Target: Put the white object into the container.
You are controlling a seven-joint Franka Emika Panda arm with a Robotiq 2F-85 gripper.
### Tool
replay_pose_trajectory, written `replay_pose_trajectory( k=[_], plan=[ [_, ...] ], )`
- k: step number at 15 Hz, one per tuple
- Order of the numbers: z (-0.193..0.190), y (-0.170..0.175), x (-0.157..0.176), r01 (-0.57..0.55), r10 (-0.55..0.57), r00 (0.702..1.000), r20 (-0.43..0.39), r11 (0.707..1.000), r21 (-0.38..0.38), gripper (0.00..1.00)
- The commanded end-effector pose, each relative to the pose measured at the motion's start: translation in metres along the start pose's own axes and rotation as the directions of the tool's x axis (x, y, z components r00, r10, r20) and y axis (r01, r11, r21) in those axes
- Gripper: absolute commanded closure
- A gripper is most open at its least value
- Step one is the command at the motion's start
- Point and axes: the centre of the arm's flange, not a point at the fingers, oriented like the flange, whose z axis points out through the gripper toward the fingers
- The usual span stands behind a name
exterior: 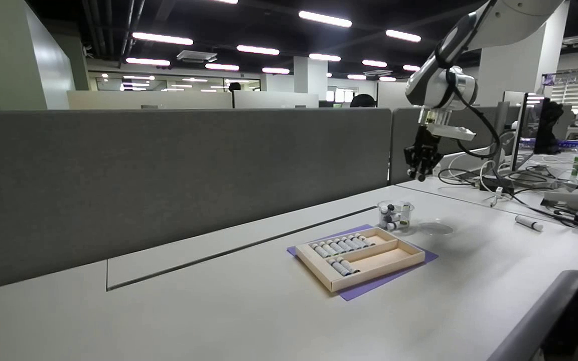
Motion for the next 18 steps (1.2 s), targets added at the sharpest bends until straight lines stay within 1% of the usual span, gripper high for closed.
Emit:
replay_pose_trajectory(
  k=[1,4,6,7,8,9,10,12,13,14,15,16,17,18],
  plan=[
    [0.015,-0.036,-0.006,-0.035,0.035,0.999,0.014,0.998,0.048,0.95],
    [0.022,-0.060,-0.019,-0.009,0.007,1.000,0.028,0.998,0.061,0.95],
    [0.021,-0.069,-0.025,-0.002,-0.001,0.999,0.045,0.998,0.060,0.95],
    [0.023,-0.070,-0.025,0.002,-0.005,0.998,0.060,0.998,0.055,0.65],
    [0.022,-0.071,-0.026,0.006,-0.010,0.998,0.066,0.998,0.058,0.54],
    [0.019,-0.071,-0.027,0.005,-0.009,0.998,0.069,0.998,0.059,0.49],
    [0.014,-0.071,-0.026,0.004,-0.008,0.997,0.072,0.998,0.061,0.40],
    [0.003,-0.070,-0.025,0.005,-0.009,0.998,0.067,0.998,0.060,0.27],
    [-0.005,-0.069,-0.025,0.006,-0.010,0.998,0.065,0.998,0.058,0.18],
    [-0.013,-0.067,-0.025,0.009,-0.013,0.997,0.074,0.999,0.053,0.12],
    [-0.020,-0.063,-0.026,0.020,-0.025,0.994,0.108,0.999,0.046,0.05],
    [-0.027,-0.053,-0.030,0.022,-0.022,0.986,0.162,1.000,0.001,0.00],
    [-0.004,-0.061,-0.020,0.045,-0.050,0.993,0.104,0.998,0.046,0.15],
    [-0.011,-0.055,-0.023,0.045,-0.049,0.990,0.131,0.999,0.031,0.06]
  ],
)
